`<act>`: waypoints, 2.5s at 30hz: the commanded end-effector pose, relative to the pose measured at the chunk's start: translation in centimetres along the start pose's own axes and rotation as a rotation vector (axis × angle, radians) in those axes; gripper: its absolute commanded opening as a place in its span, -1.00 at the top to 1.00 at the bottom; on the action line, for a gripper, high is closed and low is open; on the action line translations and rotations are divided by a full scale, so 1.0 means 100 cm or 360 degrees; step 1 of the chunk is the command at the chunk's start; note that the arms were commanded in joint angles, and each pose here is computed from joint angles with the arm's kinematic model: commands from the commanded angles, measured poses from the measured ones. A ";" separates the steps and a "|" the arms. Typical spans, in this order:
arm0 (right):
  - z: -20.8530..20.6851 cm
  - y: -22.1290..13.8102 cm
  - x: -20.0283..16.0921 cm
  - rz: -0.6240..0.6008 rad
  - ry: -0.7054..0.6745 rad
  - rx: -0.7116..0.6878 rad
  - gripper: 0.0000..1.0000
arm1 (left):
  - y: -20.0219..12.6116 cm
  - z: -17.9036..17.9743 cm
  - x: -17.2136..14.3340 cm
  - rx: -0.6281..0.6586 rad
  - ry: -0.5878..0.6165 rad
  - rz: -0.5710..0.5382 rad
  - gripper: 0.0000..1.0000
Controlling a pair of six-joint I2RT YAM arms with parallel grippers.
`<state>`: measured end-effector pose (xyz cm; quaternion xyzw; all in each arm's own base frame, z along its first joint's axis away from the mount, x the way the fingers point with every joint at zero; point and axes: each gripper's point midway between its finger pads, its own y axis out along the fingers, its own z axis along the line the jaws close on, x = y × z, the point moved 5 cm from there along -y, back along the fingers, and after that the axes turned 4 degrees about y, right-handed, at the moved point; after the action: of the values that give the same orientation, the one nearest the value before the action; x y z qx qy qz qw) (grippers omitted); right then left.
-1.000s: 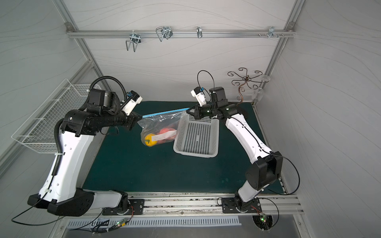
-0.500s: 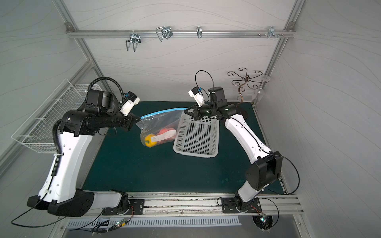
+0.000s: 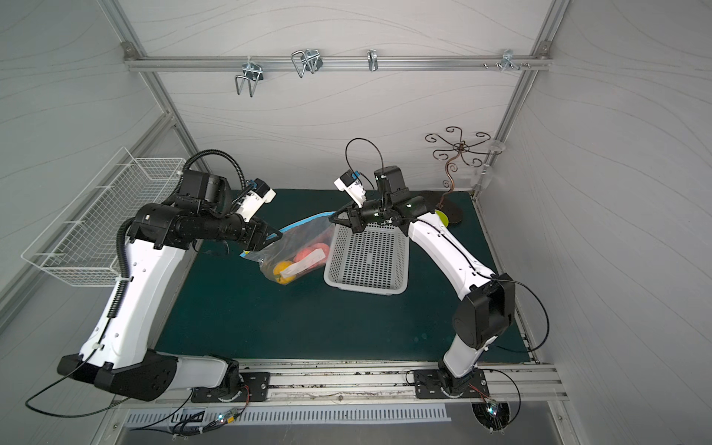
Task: Place the peach in a zip-top bag and seal the zipper
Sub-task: Place the zipper food storage bag at the corner of the board.
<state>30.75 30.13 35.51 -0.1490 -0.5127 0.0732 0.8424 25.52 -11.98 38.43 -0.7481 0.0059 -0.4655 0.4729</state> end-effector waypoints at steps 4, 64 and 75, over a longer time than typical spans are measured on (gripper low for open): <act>0.011 0.005 0.009 -0.0003 -0.0074 0.0088 1.00 | 0.021 -0.012 0.004 -0.0127 0.0088 0.0034 -0.25; -0.016 -0.007 0.002 -0.0004 -0.0090 -0.0219 -0.22 | -0.024 0.145 -0.005 0.1382 -0.0370 0.0114 1.00; -0.018 -0.015 -0.012 -0.0008 -0.0024 -0.0221 -0.22 | 0.012 0.229 -0.014 0.1917 -0.0560 0.0173 1.00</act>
<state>32.47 28.47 33.15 -0.2145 -0.5147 0.0456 0.8288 38.24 3.26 35.15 -0.4454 -0.2366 -0.2512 0.8262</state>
